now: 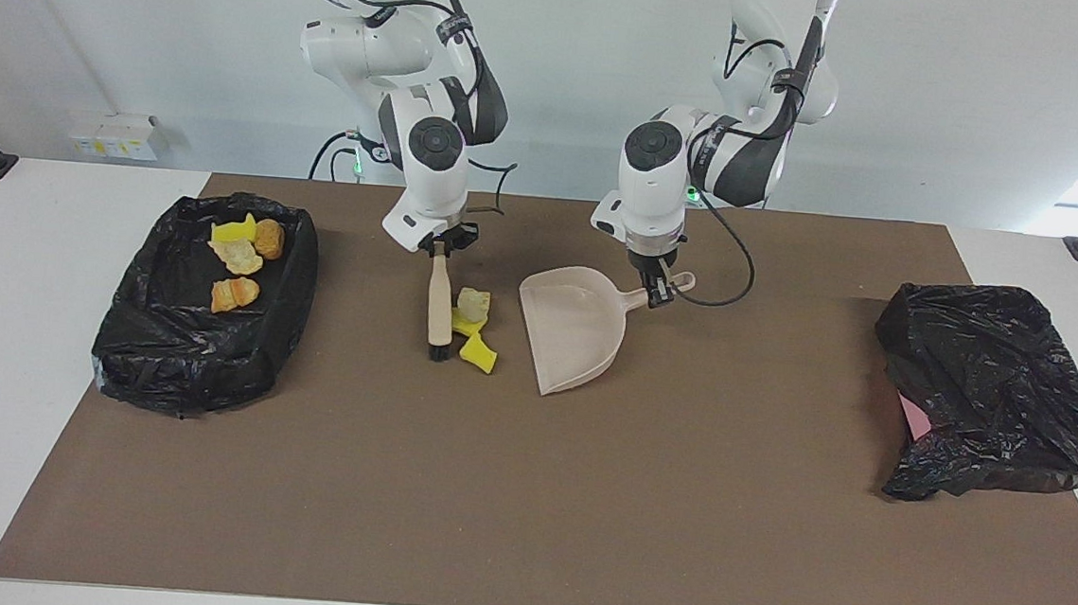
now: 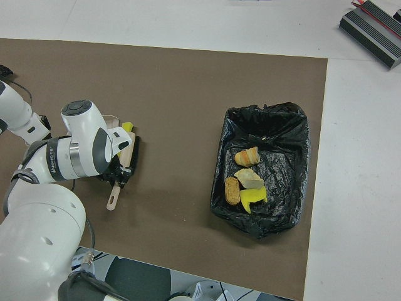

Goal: Sweep and dump trash in bin
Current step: 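Sweep the remaining sponges into the dustpan with the right gripper's brush, then carry the dustpan to the other black bag with the left gripper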

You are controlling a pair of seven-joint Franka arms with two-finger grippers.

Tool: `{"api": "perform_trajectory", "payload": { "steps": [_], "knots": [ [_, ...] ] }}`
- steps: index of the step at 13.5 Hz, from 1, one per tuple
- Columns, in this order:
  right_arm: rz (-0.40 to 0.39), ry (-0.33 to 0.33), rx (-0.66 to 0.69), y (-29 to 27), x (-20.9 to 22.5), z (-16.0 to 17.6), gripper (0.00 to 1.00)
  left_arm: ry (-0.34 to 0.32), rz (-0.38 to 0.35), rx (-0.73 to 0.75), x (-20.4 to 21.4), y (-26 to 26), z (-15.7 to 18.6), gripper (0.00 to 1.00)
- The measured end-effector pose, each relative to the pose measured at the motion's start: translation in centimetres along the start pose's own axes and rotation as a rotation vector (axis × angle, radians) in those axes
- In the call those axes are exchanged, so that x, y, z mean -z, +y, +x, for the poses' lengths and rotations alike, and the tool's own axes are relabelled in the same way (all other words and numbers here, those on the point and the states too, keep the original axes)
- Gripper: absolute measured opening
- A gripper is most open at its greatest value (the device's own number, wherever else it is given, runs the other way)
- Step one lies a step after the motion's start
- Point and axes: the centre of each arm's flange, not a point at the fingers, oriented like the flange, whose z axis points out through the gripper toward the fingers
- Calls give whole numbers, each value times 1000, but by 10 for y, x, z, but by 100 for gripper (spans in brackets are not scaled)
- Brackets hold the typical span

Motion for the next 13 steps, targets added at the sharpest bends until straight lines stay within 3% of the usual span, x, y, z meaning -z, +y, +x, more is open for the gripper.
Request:
{"api": "perform_trajectory", "payload": {
  "steps": [2,6,7,10,13],
  "knots": [
    [90,-28,8,-14,5,2,26,-3,-1,6,-6,3,4,31],
    [104,-87,74,-11,51,3,26,-2,0,21,-16,5,12,31],
    [79,-82,98,1,69,3,26,-1,1,22,-16,4,12,31],
    [-122,-54,140,23,100,-4,26,11,4,53,-17,-14,-1,31],
    [-211,-81,36,7,96,-25,26,34,5,52,-18,-65,-45,31]
  ]
}}
